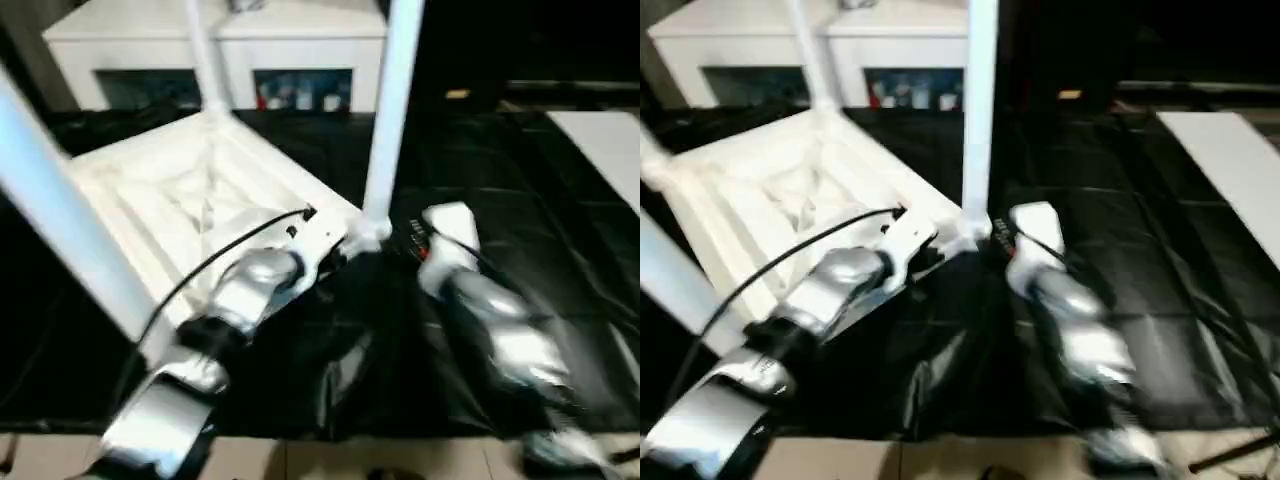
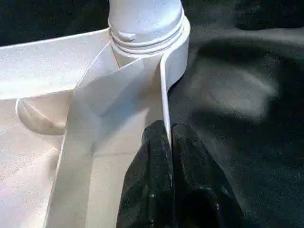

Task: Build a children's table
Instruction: Rotate leg to tighten

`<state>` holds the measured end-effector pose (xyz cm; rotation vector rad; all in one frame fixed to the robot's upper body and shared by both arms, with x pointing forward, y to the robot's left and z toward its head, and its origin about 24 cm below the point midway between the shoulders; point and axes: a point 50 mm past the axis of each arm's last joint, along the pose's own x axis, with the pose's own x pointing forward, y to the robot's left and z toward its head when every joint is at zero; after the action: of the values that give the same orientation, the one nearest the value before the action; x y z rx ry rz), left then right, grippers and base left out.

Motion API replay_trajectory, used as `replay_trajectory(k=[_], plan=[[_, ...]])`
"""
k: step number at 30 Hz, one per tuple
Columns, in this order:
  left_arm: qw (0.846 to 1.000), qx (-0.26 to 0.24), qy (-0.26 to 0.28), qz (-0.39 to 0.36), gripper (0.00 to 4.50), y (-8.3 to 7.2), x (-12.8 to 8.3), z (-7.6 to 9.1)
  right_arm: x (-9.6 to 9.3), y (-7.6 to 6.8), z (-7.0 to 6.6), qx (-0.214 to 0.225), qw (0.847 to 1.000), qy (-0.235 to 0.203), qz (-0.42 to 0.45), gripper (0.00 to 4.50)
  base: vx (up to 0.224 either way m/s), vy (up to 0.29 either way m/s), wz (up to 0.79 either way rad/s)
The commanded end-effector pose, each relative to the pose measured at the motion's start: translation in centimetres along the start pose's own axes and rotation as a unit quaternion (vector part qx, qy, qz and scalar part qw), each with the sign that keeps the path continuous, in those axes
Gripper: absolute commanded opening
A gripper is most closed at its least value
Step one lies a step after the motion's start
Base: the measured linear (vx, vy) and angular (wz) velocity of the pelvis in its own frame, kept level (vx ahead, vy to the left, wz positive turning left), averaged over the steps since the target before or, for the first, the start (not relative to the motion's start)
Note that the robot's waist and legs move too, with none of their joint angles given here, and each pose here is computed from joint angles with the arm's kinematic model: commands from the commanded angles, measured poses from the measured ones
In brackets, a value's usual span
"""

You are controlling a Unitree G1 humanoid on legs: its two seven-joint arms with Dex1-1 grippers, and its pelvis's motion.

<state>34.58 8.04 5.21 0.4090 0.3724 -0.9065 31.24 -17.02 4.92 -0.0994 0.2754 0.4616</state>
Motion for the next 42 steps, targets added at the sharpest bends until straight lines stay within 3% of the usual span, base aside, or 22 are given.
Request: replay_trajectory(k=[1, 4, 8, 23, 42], plan=[[0.998, 0.016, -0.001, -0.058, 0.00, -1.0, -0.4, -0.7, -0.5, 0.9, 0.8, -0.009, 0.997, -0.013, 0.078, 3.90, 0.000, 0.000, 0.00], [0.985, 0.036, -0.028, -0.168, 0.00, -2.3, -1.7, -0.6, -2.0, 1.3, 0.7, -0.042, 0.982, 0.002, 0.184, 4.23, 0.000, 0.000, 0.00], [0.973, 0.043, -0.025, -0.225, 0.00, -3.0, -3.1, -0.7, -2.4, 1.4, 1.1, -0.058, 0.972, 0.004, 0.227, 4.31, 0.000, 0.000, 0.00], [0.975, 0.035, -0.013, -0.219, 0.00, -2.5, -4.1, -1.2, -2.9, 1.3, 0.0, -0.100, 0.955, 0.050, 0.275, 4.31, 0.000, 0.000, 0.00], [0.974, 0.028, -0.007, -0.223, 0.00, -2.6, -4.3, -1.5, -3.1, 1.0, -0.5, -0.081, 0.954, 0.056, 0.283, 2.70, 0.000, 0.000, 0.00]])
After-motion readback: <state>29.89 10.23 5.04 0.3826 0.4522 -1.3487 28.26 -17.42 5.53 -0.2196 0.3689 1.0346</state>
